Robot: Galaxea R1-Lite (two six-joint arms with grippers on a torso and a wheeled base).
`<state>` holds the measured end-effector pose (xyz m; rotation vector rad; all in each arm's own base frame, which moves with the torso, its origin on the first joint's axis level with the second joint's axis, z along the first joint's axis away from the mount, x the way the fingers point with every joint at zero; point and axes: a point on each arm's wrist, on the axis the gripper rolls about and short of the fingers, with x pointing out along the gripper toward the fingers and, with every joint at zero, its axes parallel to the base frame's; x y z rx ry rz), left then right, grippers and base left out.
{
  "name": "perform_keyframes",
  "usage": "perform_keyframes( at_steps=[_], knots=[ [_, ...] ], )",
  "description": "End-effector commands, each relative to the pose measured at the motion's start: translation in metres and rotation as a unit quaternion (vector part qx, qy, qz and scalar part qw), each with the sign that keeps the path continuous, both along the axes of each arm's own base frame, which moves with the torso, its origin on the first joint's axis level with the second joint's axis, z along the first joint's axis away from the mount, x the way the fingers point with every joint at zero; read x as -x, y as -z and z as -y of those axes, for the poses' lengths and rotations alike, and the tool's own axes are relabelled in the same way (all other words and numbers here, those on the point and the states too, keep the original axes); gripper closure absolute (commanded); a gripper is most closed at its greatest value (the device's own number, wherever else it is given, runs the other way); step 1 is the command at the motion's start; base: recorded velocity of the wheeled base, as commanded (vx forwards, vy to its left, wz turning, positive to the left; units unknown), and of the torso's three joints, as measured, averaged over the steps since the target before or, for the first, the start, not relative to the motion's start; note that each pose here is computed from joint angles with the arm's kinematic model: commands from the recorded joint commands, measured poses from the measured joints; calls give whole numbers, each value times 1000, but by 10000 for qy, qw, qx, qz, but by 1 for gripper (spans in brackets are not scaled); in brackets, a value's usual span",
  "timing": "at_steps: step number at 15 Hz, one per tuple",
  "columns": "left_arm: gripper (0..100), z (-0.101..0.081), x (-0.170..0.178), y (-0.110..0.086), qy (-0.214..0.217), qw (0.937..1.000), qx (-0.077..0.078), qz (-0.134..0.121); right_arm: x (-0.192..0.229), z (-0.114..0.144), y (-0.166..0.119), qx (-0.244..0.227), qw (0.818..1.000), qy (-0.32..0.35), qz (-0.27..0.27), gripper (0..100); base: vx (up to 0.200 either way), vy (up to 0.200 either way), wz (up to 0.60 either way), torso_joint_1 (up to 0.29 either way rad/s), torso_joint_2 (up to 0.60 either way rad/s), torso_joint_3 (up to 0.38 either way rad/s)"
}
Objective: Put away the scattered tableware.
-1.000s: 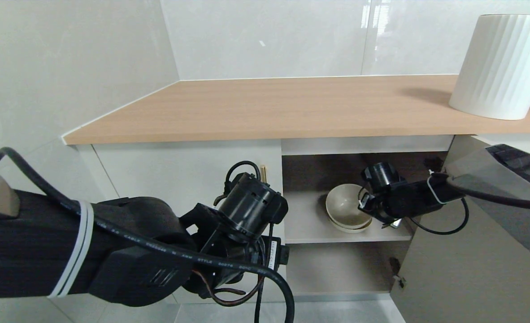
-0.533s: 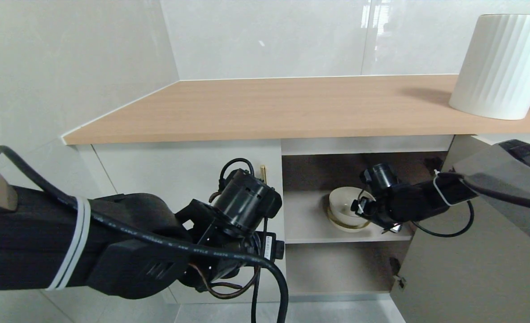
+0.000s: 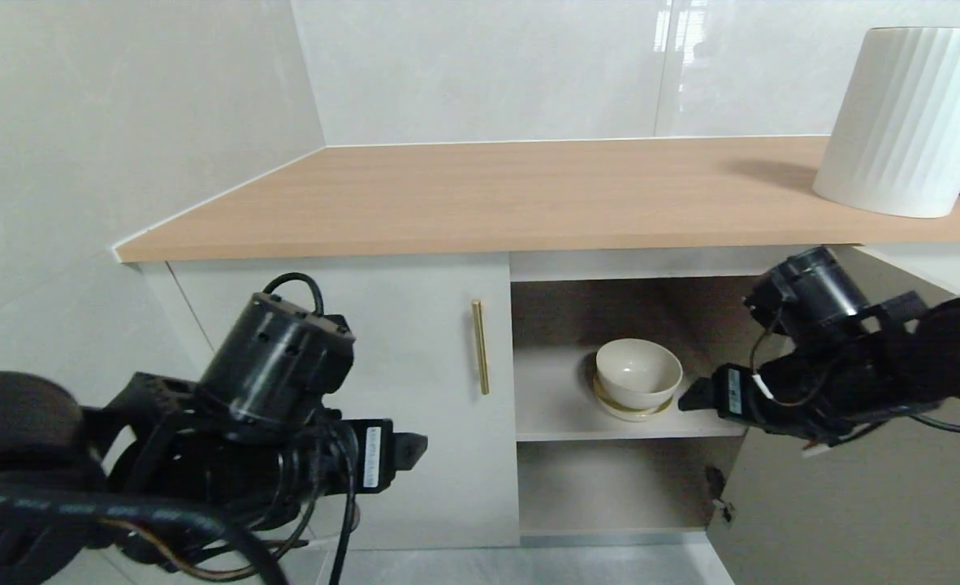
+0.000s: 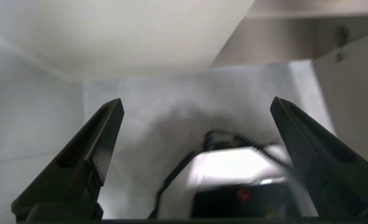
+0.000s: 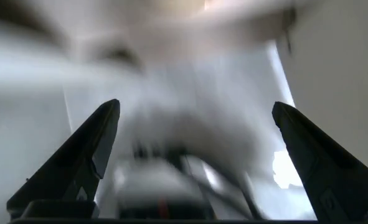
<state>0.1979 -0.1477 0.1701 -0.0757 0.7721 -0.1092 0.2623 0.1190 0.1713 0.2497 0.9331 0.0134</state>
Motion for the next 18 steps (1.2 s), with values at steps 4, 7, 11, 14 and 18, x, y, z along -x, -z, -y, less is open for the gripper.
perform_keyframes(
  at_steps=[4,7,11,14,18],
  knots=[
    [0,-35,41,0,51,9999,-54,132,83,16,-36,-10,9979,-646,69,0,0,0,0,0,0,0],
    [0,-32,38,4,60,9999,-100,72,85,17,-31,51,9978,-660,-6,0,-200,0,0,4,4,1],
    [0,-31,37,6,55,9999,-110,69,85,17,-31,57,9978,-662,4,0,-200,0,0,1,2,5],
    [0,-31,37,6,55,9999,-110,69,85,17,-31,57,9978,-662,4,0,-200,0,0,-2,2,-1],
    [0,-31,37,6,55,9999,-110,69,84,17,-30,59,9978,-666,-12,0,-200,0,0,2,1,0]
  ],
)
